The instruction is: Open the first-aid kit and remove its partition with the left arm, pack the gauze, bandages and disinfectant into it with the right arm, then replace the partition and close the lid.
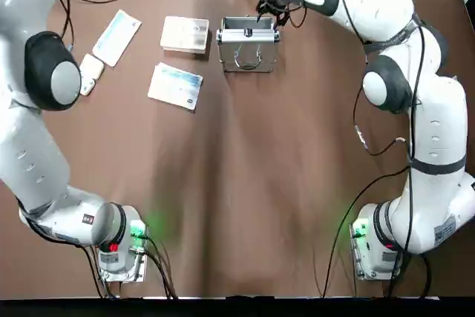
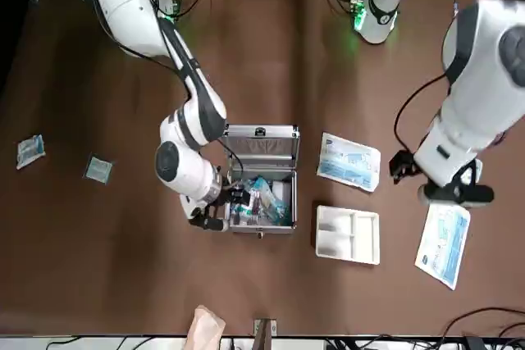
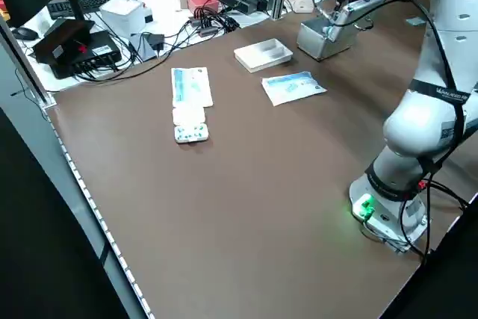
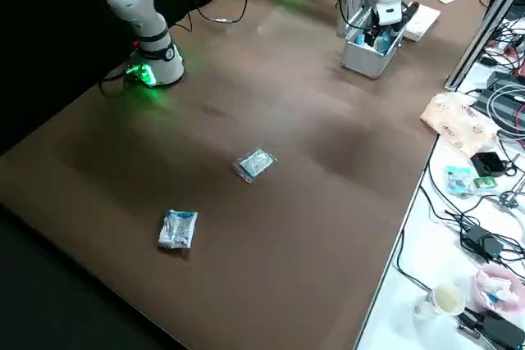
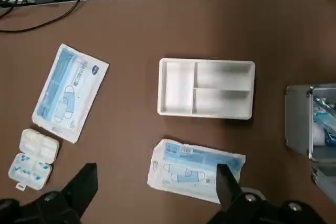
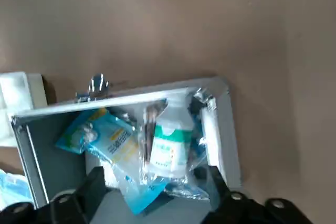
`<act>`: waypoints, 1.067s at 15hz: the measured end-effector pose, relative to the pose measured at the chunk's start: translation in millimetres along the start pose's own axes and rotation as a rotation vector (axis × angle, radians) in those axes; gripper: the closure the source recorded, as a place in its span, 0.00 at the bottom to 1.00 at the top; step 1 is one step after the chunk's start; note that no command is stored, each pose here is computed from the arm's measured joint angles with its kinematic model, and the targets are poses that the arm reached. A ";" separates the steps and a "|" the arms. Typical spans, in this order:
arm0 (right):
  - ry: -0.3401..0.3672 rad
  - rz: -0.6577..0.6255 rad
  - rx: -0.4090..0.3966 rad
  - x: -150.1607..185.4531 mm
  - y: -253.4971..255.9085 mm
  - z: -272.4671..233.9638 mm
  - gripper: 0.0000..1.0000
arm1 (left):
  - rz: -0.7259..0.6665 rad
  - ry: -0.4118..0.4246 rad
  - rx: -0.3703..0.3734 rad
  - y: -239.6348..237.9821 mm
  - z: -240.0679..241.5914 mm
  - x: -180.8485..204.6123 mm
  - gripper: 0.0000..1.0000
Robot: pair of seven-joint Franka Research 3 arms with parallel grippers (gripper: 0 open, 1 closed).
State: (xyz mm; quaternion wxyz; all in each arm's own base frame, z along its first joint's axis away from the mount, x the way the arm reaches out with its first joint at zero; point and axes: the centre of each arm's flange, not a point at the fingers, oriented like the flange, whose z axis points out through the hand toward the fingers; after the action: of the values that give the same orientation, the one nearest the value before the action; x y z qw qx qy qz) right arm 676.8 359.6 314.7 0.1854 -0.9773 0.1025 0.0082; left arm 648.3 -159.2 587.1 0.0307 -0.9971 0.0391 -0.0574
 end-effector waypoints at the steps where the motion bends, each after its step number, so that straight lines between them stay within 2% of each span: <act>1: -0.002 0.013 -0.003 6.9 7.2 -11.3 0.11 | 0.000 0.001 0.000 -1.3 -11.8 -5.6 0.00; 3: -0.010 0.037 -0.007 18.9 21.8 -36.6 0.10 | -0.002 0.006 -0.001 -3.8 -33.0 -16.0 0.00; 4: -0.014 0.049 -0.012 24.4 29.6 -51.5 0.03 | -0.004 0.008 -0.004 -4.9 -41.5 -20.4 0.00; 7: -0.002 0.070 -0.068 37.5 56.2 -103.7 0.01 | -0.007 -0.009 -0.009 -7.7 -62.0 -35.3 0.00; 10: 0.054 0.044 -0.213 42.4 79.8 -153.0 0.01 | -0.018 -0.015 -0.009 -12.1 -76.3 -45.6 0.00; 13: 0.070 0.004 -0.434 34.8 99.8 -187.6 0.01 | -0.058 -0.028 -0.024 -30.7 -70.5 -43.7 0.00; 15: 0.081 0.024 -0.502 40.0 121.2 -205.8 0.01 | -0.113 -0.038 -0.046 -60.1 -50.7 -37.4 0.00; 16: 0.084 0.045 -0.504 46.0 133.6 -211.0 0.01 | -0.121 -0.042 -0.047 -65.0 -46.8 -37.0 0.00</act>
State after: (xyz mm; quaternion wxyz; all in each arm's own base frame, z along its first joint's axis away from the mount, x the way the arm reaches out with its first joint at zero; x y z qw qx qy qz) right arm 690.0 152.1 460.5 -0.0688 -0.9896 0.1264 -0.0032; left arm 611.1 -94.2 633.6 0.0045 -0.9991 -0.0205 -0.0375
